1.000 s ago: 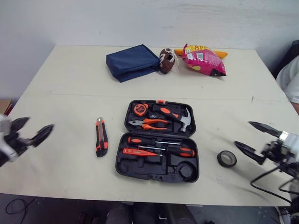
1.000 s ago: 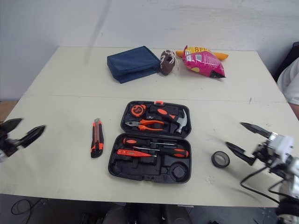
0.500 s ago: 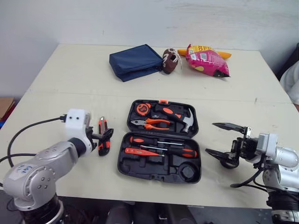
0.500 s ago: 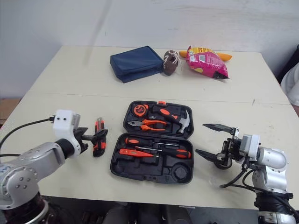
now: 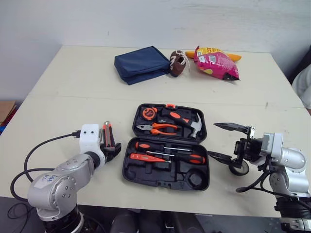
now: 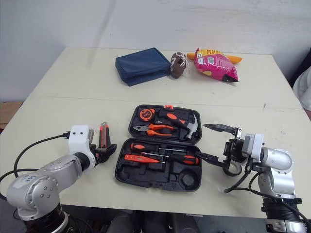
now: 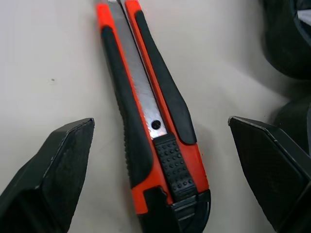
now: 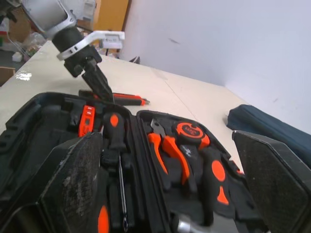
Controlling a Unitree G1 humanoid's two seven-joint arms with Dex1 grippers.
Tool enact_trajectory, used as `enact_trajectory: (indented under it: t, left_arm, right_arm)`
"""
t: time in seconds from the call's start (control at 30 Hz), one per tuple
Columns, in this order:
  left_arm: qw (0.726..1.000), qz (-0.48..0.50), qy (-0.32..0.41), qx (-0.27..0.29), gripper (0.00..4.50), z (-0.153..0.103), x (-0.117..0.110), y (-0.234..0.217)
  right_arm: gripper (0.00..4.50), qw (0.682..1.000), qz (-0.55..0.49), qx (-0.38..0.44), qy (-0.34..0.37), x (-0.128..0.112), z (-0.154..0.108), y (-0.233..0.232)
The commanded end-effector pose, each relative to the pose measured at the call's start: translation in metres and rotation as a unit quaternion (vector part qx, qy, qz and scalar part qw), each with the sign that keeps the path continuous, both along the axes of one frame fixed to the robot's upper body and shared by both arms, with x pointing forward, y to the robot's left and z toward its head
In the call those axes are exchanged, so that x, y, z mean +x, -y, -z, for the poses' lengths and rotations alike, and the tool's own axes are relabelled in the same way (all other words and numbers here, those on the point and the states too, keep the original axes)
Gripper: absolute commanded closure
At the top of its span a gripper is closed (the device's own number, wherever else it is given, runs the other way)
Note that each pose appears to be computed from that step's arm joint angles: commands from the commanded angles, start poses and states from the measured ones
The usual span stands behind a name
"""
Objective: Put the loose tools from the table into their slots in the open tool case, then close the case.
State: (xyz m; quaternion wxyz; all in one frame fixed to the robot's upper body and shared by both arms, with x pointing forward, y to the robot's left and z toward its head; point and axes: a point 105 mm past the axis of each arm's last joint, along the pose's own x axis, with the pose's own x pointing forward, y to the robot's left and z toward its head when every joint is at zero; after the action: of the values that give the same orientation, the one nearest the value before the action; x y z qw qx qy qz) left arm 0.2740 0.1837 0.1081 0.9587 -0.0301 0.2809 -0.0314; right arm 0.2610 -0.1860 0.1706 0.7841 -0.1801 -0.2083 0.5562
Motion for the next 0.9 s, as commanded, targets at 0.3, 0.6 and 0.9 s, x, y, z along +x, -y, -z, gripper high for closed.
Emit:
enact_trajectory:
  t: [0.3, 0.6, 0.9]
  left_arm:
    - [1.000, -0.014, -0.012, -0.003, 0.01, 0.013, 0.016, -0.001]
    - [0.998, -0.026, -0.055, -0.020, 2.65, 0.033, 0.002, -0.010]
    - [0.999, -0.012, 0.042, 0.005, 2.97, -0.001, 0.010, -0.030]
  right_arm:
    - [0.00, 1.000, -0.008, 0.002, 0.022, 0.000, -0.034, -0.027]
    - [0.00, 1.000, -0.004, 0.002, 0.023, 0.005, -0.049, -0.039]
    - [0.00, 1.000, 0.003, -0.001, 0.022, 0.013, -0.057, -0.044]
